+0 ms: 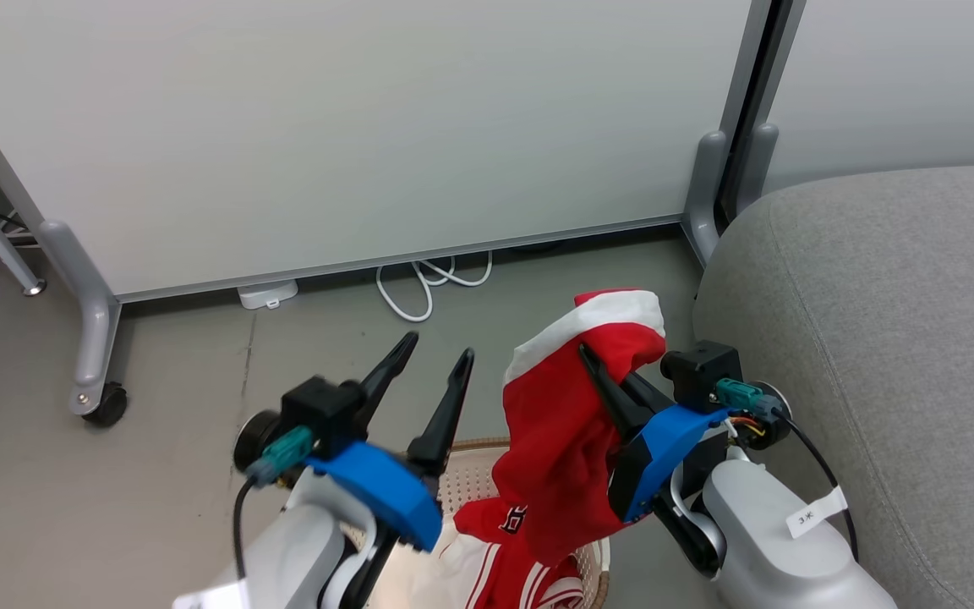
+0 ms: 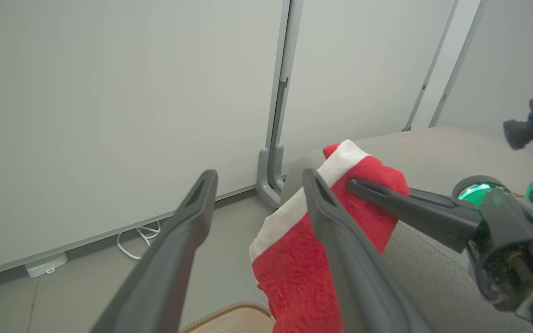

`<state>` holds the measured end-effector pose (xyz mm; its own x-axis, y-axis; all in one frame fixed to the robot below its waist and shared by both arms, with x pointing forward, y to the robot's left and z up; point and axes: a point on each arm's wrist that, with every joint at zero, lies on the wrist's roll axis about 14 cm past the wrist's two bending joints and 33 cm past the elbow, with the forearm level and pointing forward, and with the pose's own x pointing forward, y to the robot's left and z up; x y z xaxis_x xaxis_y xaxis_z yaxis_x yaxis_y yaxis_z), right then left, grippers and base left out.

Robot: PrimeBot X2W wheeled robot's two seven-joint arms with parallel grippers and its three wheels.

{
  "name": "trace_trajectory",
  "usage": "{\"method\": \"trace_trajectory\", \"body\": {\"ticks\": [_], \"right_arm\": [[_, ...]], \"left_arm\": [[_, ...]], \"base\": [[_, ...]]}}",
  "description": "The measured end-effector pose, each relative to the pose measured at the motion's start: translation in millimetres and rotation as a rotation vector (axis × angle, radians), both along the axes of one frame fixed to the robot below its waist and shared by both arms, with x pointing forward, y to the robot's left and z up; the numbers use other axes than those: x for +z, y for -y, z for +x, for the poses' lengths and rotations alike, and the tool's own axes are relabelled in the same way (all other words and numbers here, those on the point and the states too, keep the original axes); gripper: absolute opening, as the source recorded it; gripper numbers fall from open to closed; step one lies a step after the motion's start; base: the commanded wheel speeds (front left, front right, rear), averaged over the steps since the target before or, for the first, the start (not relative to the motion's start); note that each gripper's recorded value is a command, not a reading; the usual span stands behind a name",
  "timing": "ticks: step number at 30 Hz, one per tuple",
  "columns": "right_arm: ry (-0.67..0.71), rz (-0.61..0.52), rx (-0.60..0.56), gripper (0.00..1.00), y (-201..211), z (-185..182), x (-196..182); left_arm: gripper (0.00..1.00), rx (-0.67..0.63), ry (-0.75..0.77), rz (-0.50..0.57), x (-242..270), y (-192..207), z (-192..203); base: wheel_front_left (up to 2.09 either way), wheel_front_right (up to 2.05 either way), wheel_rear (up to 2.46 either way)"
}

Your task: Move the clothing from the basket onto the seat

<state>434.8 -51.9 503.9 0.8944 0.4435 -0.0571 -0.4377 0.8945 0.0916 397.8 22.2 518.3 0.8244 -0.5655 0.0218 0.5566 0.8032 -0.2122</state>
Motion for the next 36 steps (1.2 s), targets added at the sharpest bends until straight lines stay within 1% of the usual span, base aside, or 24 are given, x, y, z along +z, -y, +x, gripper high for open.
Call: {"method": "trace_trajectory", "body": {"ticks": [7, 15, 19, 30, 36], "right_arm": [[-0.003, 0.002, -0.004, 0.00, 1.8, -3.2, -2.3], [-0.008, 0.003, -0.012, 0.00, 5.1, -4.5, -4.0], [-0.011, 0.004, -0.018, 0.00, 6.9, -4.2, -5.0], [-0.015, 0.004, -0.037, 0.00, 14.8, -5.9, -6.9], [-0.011, 0.013, -0.087, 0.00, 33.8, -8.3, -5.2]], "left_arm": [[1.00, 0.038, -0.003, -0.001, -15.8, -20.3, -16.4], [1.00, 0.056, -0.030, 0.007, -31.9, -24.4, -26.8], [1.00, 0.066, -0.022, 0.009, -31.2, -25.5, -24.5], [1.00, 0.041, -0.026, 0.009, -33.2, -16.5, -24.0], [1.00, -0.008, -0.028, 0.007, -33.9, -0.6, -20.3]], "base": [[0.00, 0.00, 0.00], [0.00, 0.00, 0.00], [0.00, 0.00, 0.00], [0.00, 0.00, 0.00], [0.00, 0.00, 0.00]]}}
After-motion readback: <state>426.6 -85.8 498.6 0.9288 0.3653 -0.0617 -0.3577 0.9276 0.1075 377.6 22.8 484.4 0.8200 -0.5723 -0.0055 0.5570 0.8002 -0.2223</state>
